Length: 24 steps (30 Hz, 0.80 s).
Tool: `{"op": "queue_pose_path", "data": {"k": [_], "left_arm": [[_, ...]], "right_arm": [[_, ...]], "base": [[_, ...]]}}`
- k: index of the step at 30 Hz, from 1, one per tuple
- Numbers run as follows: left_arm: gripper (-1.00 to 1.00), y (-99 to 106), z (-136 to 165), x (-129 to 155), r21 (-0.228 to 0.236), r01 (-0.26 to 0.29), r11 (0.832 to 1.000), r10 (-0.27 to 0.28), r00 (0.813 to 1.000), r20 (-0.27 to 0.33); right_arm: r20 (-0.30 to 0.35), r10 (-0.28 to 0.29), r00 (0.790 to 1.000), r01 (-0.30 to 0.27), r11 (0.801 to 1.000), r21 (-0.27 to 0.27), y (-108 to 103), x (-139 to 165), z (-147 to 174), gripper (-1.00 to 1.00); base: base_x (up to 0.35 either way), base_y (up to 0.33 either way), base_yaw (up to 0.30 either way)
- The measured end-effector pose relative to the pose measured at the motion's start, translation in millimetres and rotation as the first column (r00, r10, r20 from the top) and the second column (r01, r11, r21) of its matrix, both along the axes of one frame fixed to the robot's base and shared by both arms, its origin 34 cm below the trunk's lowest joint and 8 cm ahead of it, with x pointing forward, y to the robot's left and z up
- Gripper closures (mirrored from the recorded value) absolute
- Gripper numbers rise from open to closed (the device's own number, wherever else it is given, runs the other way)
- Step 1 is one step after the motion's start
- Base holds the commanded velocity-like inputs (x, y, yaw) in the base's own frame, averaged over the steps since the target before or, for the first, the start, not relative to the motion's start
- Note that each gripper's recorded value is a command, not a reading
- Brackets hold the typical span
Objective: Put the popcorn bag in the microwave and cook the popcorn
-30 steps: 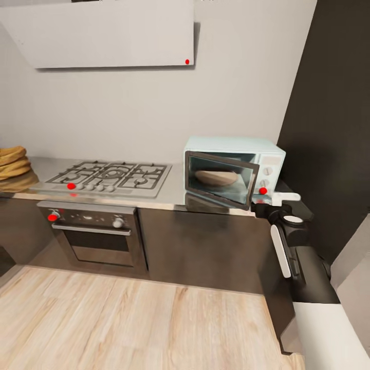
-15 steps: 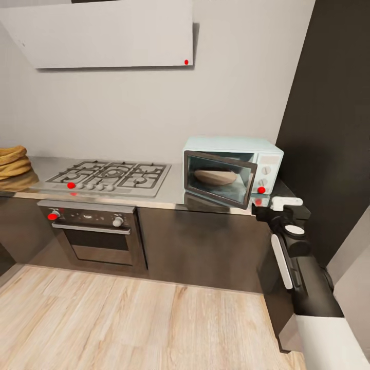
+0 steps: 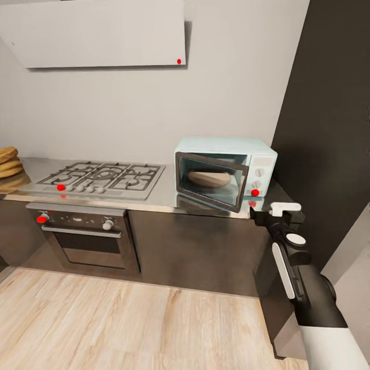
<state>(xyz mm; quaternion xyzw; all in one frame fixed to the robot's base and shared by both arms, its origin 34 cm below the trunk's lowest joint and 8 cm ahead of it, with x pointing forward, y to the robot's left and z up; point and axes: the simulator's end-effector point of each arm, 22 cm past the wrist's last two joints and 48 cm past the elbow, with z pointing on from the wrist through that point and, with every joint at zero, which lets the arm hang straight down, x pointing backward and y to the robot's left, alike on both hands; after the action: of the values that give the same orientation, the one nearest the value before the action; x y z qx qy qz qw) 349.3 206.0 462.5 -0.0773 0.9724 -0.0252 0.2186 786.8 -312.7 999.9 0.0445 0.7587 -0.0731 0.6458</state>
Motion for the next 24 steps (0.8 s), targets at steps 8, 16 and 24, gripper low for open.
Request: {"op": "queue_pose_path", "data": {"k": [8, 16, 24], "left_arm": [[-1.0, 1, 0, -1, 0.001, -0.008, 1.0, 0.008, 1.0, -0.002], [-1.0, 0, 0, -2, 0.0, -0.004, 1.0, 0.004, 1.0, -0.003], [-1.0, 0, 0, -2, 0.0, -0.005, 1.0, 0.005, 1.0, -0.003]], "right_arm": [[-0.007, 0.1, 0.995, -0.1, 0.995, 0.008, 24, 2, -3, -1.0], [-0.004, 0.134, 0.991, -0.134, 0.991, 0.019, 29, 1, -5, -1.0], [-0.011, 0.136, 0.991, -0.136, 0.991, 0.021, 30, 1, -7, -1.0]], "base": [[0.124, -0.049, 0.0], [0.063, -0.023, 0.0], [0.116, -0.101, 0.0]]}}
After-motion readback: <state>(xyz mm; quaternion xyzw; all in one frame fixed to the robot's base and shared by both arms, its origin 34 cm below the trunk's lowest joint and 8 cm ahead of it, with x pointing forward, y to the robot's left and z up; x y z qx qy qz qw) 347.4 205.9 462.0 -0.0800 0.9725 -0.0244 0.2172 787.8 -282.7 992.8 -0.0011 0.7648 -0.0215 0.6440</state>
